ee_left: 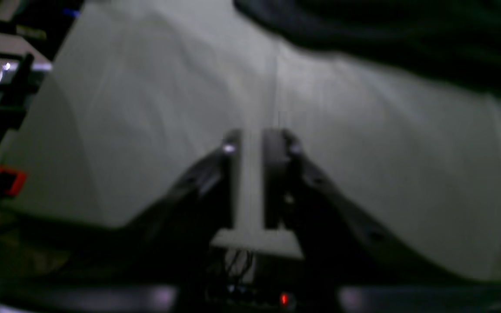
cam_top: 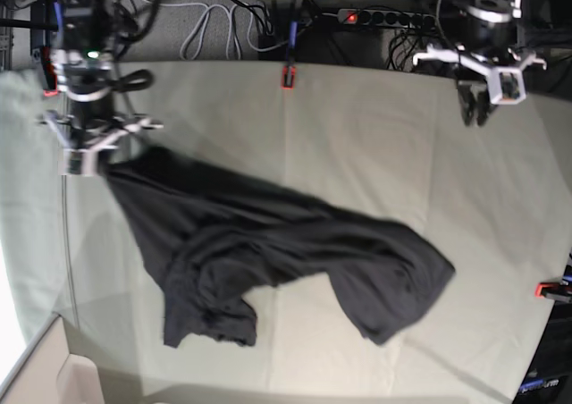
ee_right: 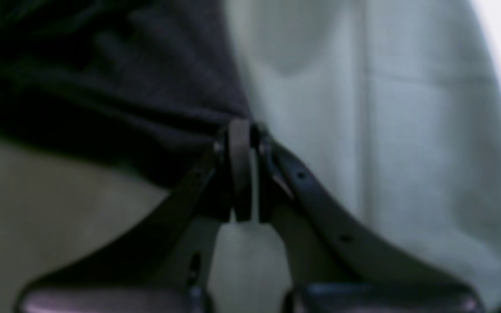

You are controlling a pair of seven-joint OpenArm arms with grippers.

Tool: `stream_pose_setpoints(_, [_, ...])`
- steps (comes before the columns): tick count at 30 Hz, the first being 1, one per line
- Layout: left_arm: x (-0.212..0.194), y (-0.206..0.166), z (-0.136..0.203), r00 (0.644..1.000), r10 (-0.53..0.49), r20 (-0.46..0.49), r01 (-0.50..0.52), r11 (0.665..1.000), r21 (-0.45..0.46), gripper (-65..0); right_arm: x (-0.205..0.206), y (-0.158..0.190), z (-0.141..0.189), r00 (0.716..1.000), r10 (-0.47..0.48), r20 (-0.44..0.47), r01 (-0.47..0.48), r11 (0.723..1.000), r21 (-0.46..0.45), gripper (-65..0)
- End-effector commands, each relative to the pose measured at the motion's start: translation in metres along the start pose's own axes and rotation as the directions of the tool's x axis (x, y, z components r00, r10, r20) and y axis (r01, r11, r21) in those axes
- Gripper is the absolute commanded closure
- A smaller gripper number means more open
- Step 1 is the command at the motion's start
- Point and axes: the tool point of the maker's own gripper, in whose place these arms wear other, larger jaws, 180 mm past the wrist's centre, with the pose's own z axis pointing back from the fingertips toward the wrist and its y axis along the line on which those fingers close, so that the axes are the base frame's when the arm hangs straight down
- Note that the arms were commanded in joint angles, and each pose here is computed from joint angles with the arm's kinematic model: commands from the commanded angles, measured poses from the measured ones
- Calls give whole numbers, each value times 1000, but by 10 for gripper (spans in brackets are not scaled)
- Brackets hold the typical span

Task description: Layout the t-shirt on the table in an organized manner, then fold the t-shirt properly

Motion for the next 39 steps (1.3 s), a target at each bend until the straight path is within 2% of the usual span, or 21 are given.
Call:
stream_pose_setpoints(1, [12, 0, 1, 999, -3, 43, 3, 1000, -1, -175, 9, -10, 4, 999, 11, 37, -10, 1000, -20, 0])
stream_pose_setpoints(5, [26, -2, -9, 996, 3, 89, -3, 1000, -1, -305, -8, -38, 11, 1000, 11, -6, -12, 996, -88, 0])
stream_pose_setpoints(8, [42, -1, -22, 990, 9, 140, -10, 1000, 4, -359, -23, -59, 11, 999, -9, -43, 3, 989, -146, 0])
stream_pose_setpoints(11, [45, 1, -39, 991, 18, 135, -20, 1000, 13, -387, -35, -74, 10, 997, -24, -71, 11, 983, -185, 0])
stream_pose_setpoints(17, [37, -2, -95, 994, 102, 40, -103, 994, 37, -386, -44, -81, 10, 995, -33, -96, 13, 979, -203, 0])
stream_pose_setpoints(26, [21, -19, -172, 979, 200, -40, -199, 979, 40, -386, -51, -75, 12, 993, -52, -110, 29, 980, -197, 0])
stream_pose_setpoints(36, [-6, -33, -227, 954, 247, -173, -242, 969, 46, -385, -52, -75, 12, 992, -53, -113, 30, 980, -197, 0])
stream_pose_setpoints(39, [-9, -33, -238, 952, 254, -173, -248, 967, 52, -380, -51, -75, 11, 992, -54, -110, 31, 980, -197, 0])
